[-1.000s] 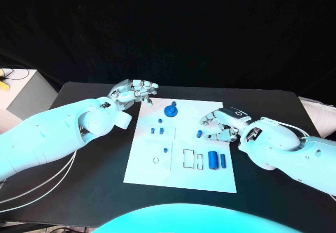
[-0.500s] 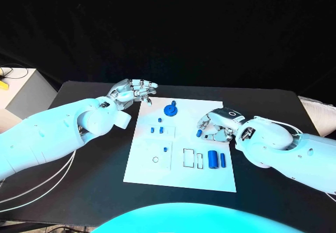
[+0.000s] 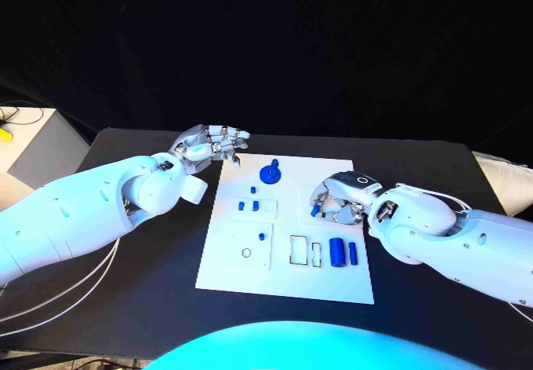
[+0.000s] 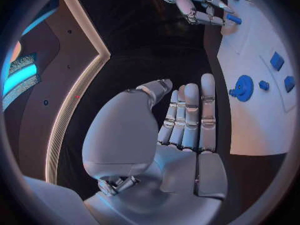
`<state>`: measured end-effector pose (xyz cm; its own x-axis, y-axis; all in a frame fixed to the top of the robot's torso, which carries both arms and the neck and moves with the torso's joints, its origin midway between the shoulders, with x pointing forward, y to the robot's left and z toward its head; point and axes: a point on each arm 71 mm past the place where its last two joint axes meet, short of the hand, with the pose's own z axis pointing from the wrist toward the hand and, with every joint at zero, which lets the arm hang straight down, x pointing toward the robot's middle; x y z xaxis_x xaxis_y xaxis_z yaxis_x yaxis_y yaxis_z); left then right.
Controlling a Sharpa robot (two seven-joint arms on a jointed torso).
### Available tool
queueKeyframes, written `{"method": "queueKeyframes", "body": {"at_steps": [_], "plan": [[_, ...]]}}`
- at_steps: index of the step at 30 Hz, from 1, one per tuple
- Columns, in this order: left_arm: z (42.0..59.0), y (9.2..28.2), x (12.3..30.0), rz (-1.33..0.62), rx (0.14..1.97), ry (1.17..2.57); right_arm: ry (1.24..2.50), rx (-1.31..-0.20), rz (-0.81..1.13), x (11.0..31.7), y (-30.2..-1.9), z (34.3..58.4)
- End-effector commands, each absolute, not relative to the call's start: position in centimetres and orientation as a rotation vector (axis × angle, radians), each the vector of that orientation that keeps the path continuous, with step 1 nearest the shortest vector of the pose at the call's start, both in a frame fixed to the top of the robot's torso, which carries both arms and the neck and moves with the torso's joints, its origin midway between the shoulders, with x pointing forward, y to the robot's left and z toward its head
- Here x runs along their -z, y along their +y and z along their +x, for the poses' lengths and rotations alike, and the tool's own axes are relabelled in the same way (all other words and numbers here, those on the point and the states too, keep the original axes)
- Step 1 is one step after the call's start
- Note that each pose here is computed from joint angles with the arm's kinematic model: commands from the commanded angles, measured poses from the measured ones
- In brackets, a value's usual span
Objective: Assemble the parts on the task board
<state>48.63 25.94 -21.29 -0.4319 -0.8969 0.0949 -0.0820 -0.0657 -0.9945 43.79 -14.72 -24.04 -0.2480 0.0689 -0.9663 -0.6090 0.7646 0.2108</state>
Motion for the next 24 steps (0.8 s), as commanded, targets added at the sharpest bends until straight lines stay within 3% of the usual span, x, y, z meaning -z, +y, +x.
{"method": "queueKeyframes", "body": {"at_steps": [1, 16, 24], "plan": [[48.55, 25.74, 21.21, -1.061, 1.59, 1.555, 1.729, -0.665, -0.445, 24.29, -14.57, 43.81], [48.47, 25.75, 21.19, -1.06, 1.593, 1.565, 1.724, -0.649, -0.448, 24.8, -14.2, 43.96], [48.44, 25.74, 21.17, -1.059, 1.593, 1.567, 1.65, -0.677, -0.423, 24.31, -13.95, 43.7]]}}
